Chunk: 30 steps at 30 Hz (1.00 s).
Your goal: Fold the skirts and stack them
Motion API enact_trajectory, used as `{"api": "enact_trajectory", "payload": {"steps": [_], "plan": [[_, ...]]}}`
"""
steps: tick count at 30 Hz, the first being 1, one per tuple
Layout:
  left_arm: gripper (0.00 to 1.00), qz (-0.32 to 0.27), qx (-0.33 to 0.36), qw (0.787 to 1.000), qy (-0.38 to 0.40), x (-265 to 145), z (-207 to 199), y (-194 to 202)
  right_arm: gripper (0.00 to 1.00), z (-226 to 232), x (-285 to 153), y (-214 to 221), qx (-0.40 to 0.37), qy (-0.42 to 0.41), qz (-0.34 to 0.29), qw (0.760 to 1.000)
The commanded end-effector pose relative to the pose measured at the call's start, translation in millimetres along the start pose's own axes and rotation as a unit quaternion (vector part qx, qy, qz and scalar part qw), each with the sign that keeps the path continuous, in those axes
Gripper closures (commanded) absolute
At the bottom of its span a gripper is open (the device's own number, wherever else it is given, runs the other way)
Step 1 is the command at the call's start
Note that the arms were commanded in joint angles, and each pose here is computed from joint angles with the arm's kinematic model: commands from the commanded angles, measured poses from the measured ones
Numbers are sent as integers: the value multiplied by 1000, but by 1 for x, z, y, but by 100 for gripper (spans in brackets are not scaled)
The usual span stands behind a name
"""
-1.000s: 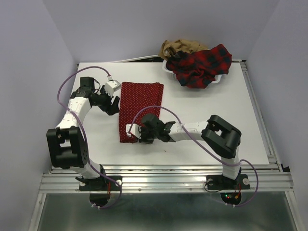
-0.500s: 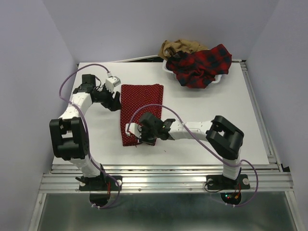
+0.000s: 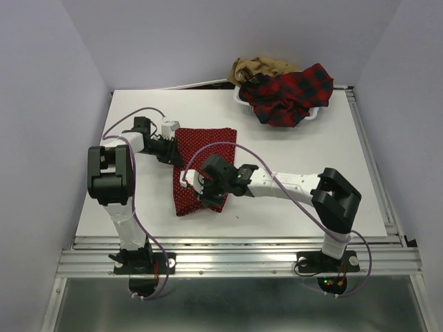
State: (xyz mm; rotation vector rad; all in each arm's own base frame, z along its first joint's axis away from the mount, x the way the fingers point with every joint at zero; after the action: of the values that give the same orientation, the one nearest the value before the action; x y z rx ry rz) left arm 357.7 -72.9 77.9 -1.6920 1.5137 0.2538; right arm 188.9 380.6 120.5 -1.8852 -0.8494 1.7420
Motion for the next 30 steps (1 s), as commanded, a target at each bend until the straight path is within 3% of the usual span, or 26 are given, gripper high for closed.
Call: {"api": "enact_trajectory", "payload": {"steps": [1,9,18,30], "plan": [[70,0,-37,999,-2,1,7,3,99,-11,-39,-52,4,13,-71,997],[77,35,-25,999,-6,-1,8,21,99,-12,-63,-71,17,1,-101,995],[72,-27,38,999,10,-33,-23,-24,99,-12,-76,-75,31,-27,-123,992],[72,-35,-1,999,-9,-10,7,-48,99,-8,-89,-86,36,-48,-141,988]]}}
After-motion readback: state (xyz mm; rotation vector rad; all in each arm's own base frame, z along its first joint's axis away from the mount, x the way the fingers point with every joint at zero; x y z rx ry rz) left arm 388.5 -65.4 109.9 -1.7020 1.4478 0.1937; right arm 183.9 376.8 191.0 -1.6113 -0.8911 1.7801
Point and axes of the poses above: each gripper's point midway between its finger pads, its own x axis out along the fingers, its own z axis along the line the jaws close on, y = z × x, the point moved 5 cm from there along -x, back along the fingers, and after that the axes turned 12 degrees about -x, right-handed, at the moved point
